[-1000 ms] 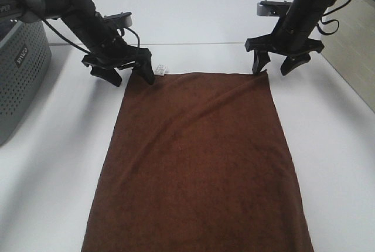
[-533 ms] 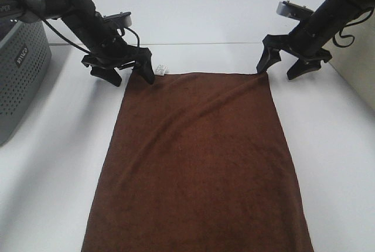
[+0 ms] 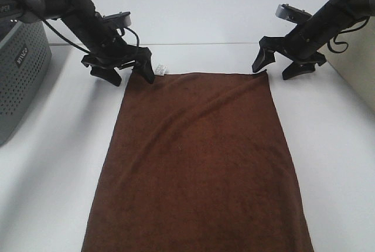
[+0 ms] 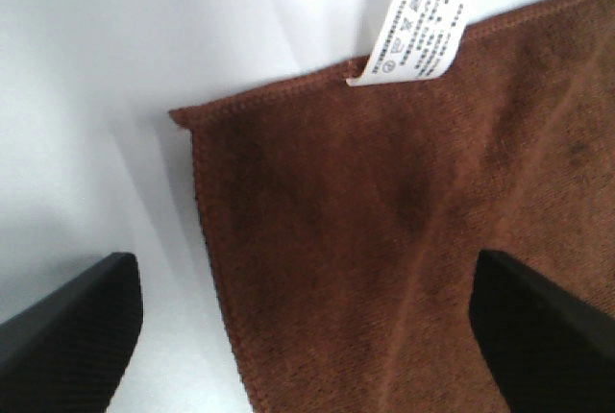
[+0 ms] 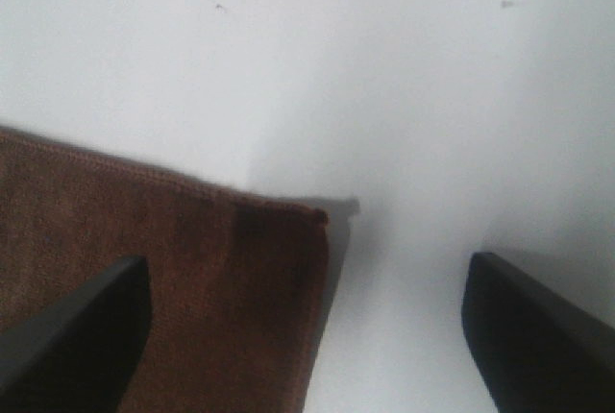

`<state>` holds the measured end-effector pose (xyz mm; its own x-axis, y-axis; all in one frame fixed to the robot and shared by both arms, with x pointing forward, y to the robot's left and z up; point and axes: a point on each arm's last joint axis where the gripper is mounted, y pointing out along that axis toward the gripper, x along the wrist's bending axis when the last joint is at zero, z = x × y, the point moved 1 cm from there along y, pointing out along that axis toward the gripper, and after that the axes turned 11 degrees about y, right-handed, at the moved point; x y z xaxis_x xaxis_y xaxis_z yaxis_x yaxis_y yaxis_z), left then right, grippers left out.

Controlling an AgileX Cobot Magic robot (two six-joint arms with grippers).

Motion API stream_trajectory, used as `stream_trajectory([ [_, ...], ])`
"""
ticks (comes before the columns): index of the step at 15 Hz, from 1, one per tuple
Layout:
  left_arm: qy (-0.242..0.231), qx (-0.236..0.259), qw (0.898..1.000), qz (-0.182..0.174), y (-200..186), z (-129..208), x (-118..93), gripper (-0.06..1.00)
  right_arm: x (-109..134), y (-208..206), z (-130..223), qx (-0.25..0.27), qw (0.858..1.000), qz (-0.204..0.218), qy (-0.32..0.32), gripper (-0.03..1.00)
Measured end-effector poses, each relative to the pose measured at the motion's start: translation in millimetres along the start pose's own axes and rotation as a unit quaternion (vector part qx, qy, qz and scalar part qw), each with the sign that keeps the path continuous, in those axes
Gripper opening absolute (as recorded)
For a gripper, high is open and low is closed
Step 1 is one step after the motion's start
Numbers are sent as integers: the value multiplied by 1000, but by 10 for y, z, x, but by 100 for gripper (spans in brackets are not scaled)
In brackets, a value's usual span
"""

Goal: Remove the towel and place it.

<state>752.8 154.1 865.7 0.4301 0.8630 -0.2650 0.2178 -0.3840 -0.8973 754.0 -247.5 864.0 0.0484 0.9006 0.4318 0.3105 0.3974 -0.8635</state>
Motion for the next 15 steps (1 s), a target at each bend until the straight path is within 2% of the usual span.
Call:
stream_trajectory([
  [4,15,-15,1000,-1,72,-47,-165,82,129,102,26,0,1000,-6,-9,85],
  [6,22,-18,1000,-3,105,-55,-214,77,144,120,36,2,1000,-10,-7,80],
  [8,25,-16,1000,-7,119,-49,-200,65,121,140,53,9,1000,-6,-9,69],
  [10,23,-19,999,-11,142,-49,-186,47,98,140,74,19,1000,5,-20,54],
  [14,24,-21,999,-13,149,-49,-179,33,71,153,82,22,999,16,-28,38],
  [15,24,-21,999,-14,153,-48,-177,25,67,166,88,23,999,14,-26,32],
])
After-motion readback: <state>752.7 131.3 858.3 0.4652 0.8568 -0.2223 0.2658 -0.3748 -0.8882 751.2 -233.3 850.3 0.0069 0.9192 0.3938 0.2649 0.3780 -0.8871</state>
